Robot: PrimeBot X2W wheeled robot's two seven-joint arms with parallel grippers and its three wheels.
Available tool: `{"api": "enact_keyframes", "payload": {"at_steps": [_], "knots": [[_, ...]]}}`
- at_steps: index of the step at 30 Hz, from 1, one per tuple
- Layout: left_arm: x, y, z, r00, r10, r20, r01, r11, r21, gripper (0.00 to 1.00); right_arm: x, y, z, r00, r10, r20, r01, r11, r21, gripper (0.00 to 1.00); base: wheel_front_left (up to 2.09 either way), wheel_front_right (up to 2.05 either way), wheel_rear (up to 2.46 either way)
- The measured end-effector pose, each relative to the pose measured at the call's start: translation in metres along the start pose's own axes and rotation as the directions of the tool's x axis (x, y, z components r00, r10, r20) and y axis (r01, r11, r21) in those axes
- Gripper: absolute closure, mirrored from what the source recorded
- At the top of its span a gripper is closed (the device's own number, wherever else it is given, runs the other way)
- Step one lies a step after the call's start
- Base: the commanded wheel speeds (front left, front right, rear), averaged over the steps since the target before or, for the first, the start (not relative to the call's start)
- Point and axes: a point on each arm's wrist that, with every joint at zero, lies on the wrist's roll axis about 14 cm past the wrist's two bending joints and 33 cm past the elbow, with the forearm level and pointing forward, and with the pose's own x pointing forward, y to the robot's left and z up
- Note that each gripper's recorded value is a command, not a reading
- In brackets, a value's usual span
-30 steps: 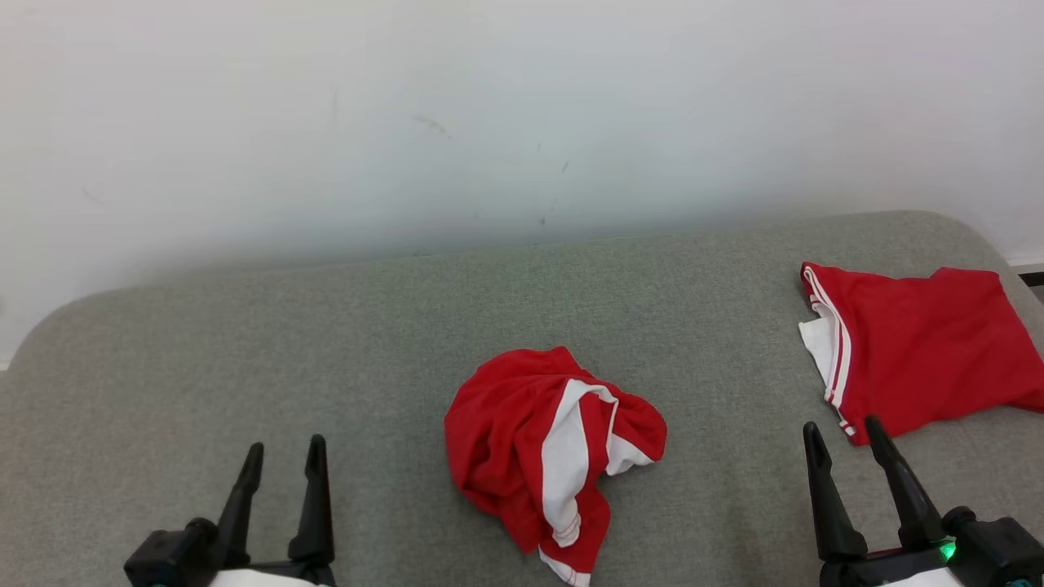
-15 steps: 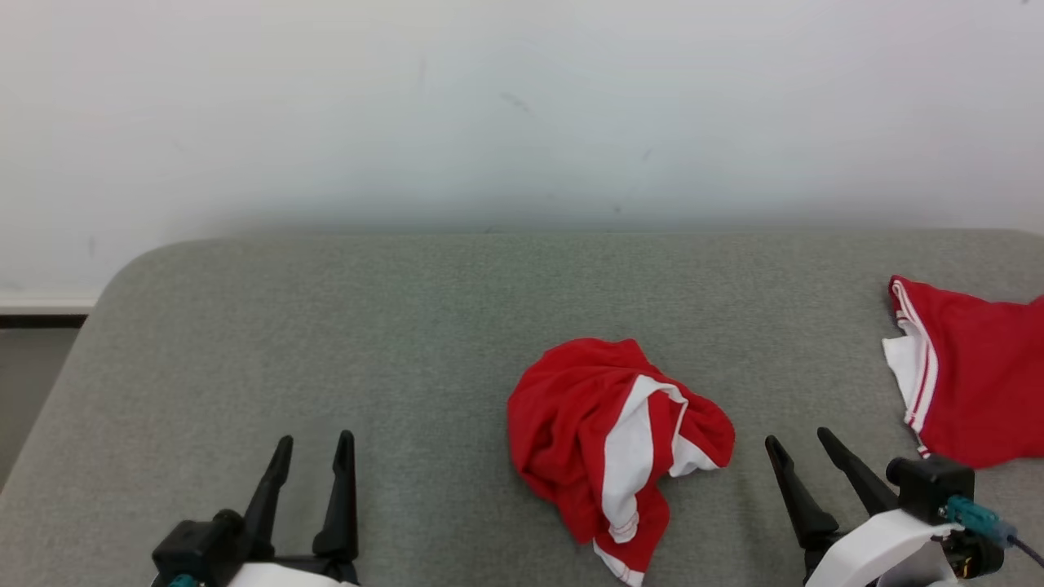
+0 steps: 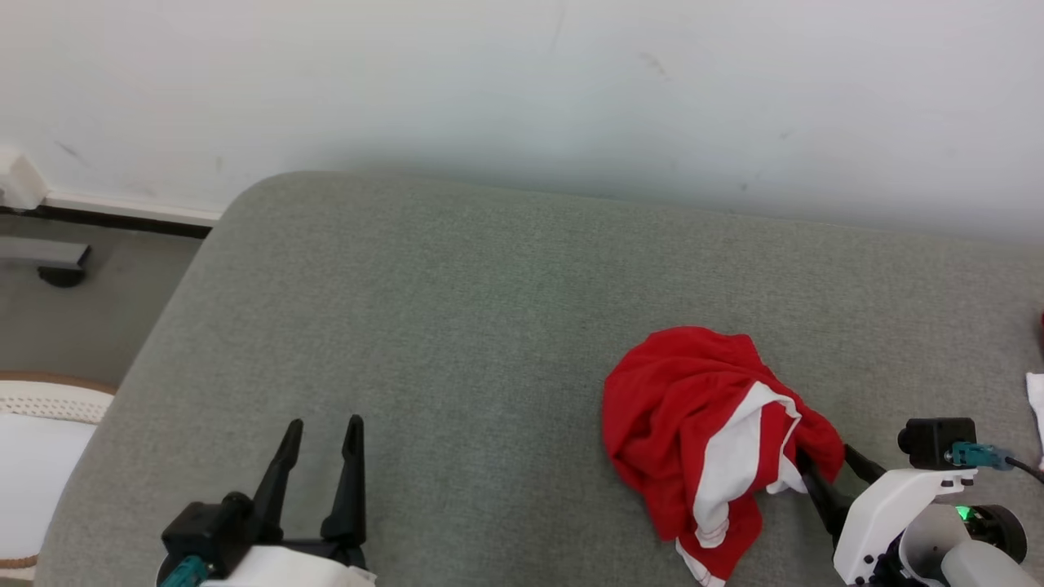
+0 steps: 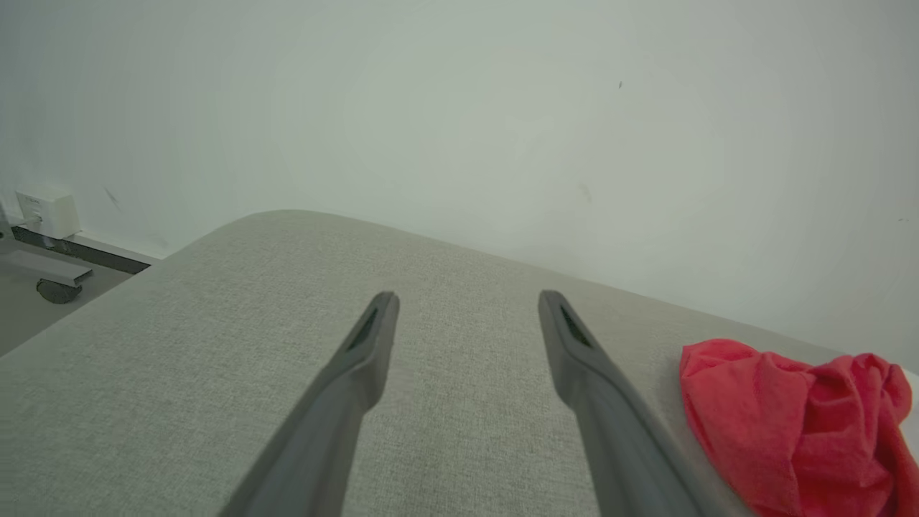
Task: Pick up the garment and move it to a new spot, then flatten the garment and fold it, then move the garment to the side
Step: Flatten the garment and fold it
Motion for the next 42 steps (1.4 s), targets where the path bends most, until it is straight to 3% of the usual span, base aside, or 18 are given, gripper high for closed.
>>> {"api": "enact_keyframes", "payload": {"at_steps": [5,6,7,9,17,25,27,31,32,33,42], "knots": [[-0.003,0.008,0.0,1.0,0.025,-0.001,-0.025,1.0,0.003,0.0,0.01,0.007,-0.012,0.997,0.026,-0.075,-0.025,1.0,0.014,0.0,0.0,0.0,0.0],[-0.003,0.009,0.0,1.0,0.026,-0.001,-0.026,1.0,0.003,0.0,0.011,0.009,-0.012,0.996,0.032,-0.08,-0.031,0.999,0.015,0.44,0.0,0.0,0.0],[-0.003,0.009,0.0,1.0,0.027,-0.001,-0.027,1.0,0.003,0.0,0.011,0.01,-0.012,0.996,0.036,-0.081,-0.035,0.999,0.012,0.54,0.0,0.0,0.0],[-0.003,0.009,0.001,1.0,0.03,0.0,-0.03,1.0,0.003,0.0,0.01,0.008,-0.01,0.997,0.035,-0.07,-0.035,0.999,0.002,1.0,0.0,0.0,0.0],[0.002,-0.005,0.001,1.0,-0.011,0.004,0.011,1.0,-0.009,0.0,-0.004,-0.011,0.034,0.997,-0.003,0.074,0.005,1.0,-0.024,1.0,0.0,0.0,0.0],[0.009,-0.028,-0.004,0.997,-0.078,-0.007,0.078,0.997,-0.02,0.0,-0.043,-0.074,0.048,0.982,-0.159,0.097,0.162,0.987,-0.02,0.98,0.0,0.0,0.0],[0.011,-0.032,-0.007,0.996,-0.09,-0.012,0.089,0.996,-0.023,0.0,-0.051,-0.087,0.042,0.978,-0.193,0.082,0.194,0.981,-0.016,0.88,0.0,0.0,0.0],[0.015,-0.04,-0.012,0.993,-0.113,-0.025,0.113,0.993,-0.03,0.0,-0.062,-0.099,0.025,0.972,-0.23,0.046,0.23,0.973,0.001,0.57,0.0,0.0,0.0],[0.015,-0.042,-0.013,0.993,-0.118,-0.028,0.117,0.993,-0.031,0.0,-0.062,-0.099,0.022,0.972,-0.232,0.042,0.232,0.973,0.003,0.07,0.0,0.0,0.0],[0.016,-0.044,-0.013,0.992,-0.123,-0.029,0.122,0.992,-0.032,0.0,-0.062,-0.098,0.021,0.972,-0.232,0.042,0.232,0.973,0.004,0.0,0.0,0.0,0.0],[0.015,-0.053,-0.01,0.989,-0.15,-0.018,0.149,0.988,-0.034,0.0,-0.077,-0.097,0.053,0.949,-0.239,0.203,0.249,0.968,-0.023,0.0,0.0,0.0,0.0]]}}
